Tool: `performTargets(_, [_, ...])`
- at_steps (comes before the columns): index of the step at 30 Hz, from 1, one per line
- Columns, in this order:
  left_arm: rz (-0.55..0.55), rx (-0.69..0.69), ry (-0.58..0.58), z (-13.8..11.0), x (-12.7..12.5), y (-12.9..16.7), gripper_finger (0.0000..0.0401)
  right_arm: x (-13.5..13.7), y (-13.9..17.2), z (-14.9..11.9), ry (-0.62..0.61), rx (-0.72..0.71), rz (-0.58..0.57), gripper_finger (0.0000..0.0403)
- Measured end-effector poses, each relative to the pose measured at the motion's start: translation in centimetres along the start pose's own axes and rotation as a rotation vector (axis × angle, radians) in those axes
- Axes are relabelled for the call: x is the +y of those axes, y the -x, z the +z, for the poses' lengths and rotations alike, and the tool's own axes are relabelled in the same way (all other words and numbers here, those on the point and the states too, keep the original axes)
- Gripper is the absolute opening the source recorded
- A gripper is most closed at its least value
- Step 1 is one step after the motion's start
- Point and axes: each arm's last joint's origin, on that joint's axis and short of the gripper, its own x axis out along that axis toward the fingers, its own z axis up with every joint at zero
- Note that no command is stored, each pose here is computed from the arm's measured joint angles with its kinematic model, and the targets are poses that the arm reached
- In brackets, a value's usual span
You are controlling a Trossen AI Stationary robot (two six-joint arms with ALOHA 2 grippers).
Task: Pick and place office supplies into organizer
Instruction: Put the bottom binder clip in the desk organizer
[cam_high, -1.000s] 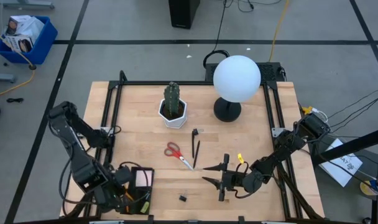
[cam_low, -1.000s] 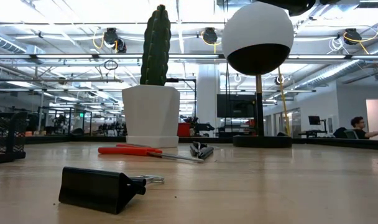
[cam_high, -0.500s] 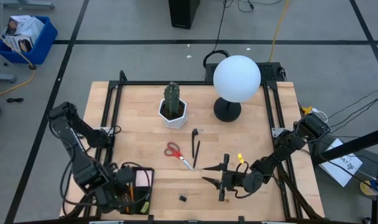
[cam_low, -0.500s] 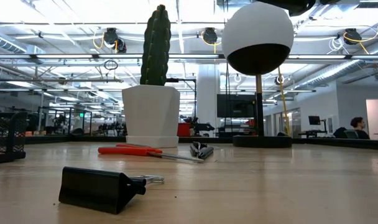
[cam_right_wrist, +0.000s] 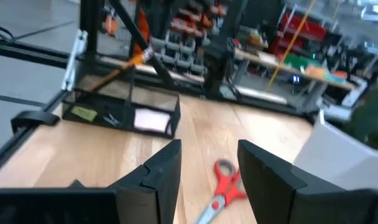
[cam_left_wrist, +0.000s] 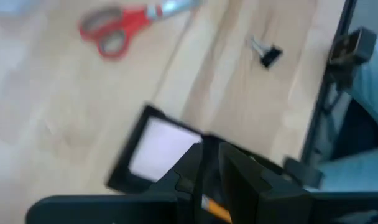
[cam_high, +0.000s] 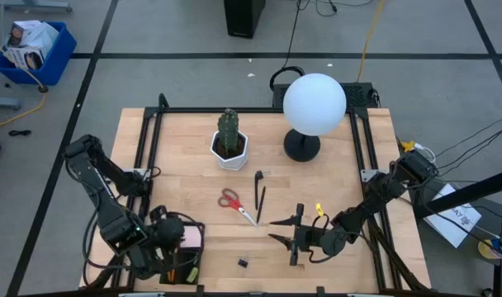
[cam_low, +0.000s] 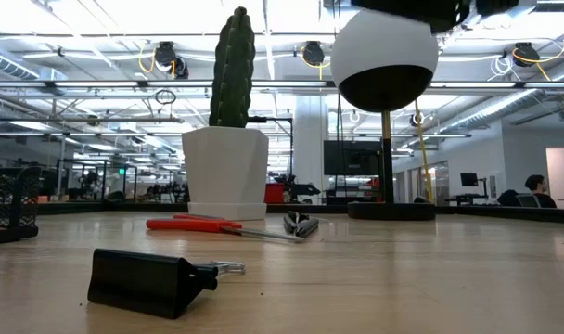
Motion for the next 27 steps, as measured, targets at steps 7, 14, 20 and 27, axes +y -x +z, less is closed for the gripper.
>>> performTargets(7, [0.093, -0.216, -0.042, 1.8, 0.6, -0.4, 0.0058, -1.3, -1.8, -1.4, -0.113, 0.101, 0.077, 0.0153])
performTargets(14, [0.18, -0.371, -0.042, 3.5, 1.2, -0.8, 0.0058, -2.2, -2.7, -3.0, -0.125, 0.205, 0.065, 0.0153])
performTargets(20, [0.152, -0.413, -0.051, 4.3, 0.8, -1.0, 0.0058, -2.3, -3.1, -3.9, -0.22, 0.26, 0.261, 0.0153])
performTargets(27, [0.096, -0.483, -0.101, 5.2, -0.2, -0.9, 0.0058, -0.8, -3.5, -4.8, -0.207, 0.228, 0.569, 0.0153])
